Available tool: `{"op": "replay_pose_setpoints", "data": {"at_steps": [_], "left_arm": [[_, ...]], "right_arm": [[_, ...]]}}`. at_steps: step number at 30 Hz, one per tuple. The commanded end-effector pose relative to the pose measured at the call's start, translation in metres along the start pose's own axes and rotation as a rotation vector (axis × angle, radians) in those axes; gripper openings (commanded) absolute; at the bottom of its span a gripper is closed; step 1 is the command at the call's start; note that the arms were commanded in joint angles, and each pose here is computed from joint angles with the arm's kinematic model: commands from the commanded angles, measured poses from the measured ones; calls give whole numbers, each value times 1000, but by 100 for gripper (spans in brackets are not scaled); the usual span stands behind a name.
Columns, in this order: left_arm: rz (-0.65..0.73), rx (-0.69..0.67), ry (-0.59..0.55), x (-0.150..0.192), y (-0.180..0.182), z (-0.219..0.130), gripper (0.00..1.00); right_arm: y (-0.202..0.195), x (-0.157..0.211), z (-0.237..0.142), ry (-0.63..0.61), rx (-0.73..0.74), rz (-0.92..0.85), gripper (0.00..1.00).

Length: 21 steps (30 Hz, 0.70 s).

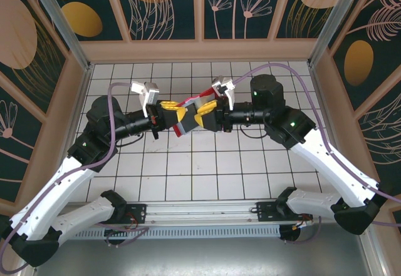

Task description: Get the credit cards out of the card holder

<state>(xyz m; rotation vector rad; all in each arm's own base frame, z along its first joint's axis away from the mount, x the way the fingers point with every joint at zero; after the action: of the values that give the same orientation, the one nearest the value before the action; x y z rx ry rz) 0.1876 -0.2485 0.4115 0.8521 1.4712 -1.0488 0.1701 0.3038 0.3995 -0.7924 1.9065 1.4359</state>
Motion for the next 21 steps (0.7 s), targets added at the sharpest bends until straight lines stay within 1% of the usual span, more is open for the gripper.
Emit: {"op": "replay_pose_setpoints", "data": {"at_steps": [1, 7, 10, 14, 21], "left_arm": [[33, 97, -49, -13, -19, -2, 0], [41, 93, -52, -15, -19, -3, 0], [40, 92, -52, -16, -19, -3, 0], [40, 88, -57, -18, -19, -3, 0], [39, 101, -64, -20, -21, -3, 0]], "right_arm": [[-2, -15, -6, -63, 62, -34, 35], [2, -16, -6, -59, 43, -37, 35], [10, -10, -3, -27, -21, -38, 35], [24, -1, -1, 25, -107, -39, 32], [30, 5, -1, 52, -139, -53, 28]]}}
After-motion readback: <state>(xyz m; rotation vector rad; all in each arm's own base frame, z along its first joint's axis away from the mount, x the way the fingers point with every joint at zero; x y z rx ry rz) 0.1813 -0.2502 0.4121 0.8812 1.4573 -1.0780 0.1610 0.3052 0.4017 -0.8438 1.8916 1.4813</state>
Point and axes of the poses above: each hand's point on the last joint's axis, 136 mm out from that joint toward the fingers, its own z axis out along the fingers, its own y axis along the line the jaws close on, x = y × z, the point moved 1 cm from there along -z, back along the fingers, and after that the axes turned 13 degrees about z, right-handed, at the moved point
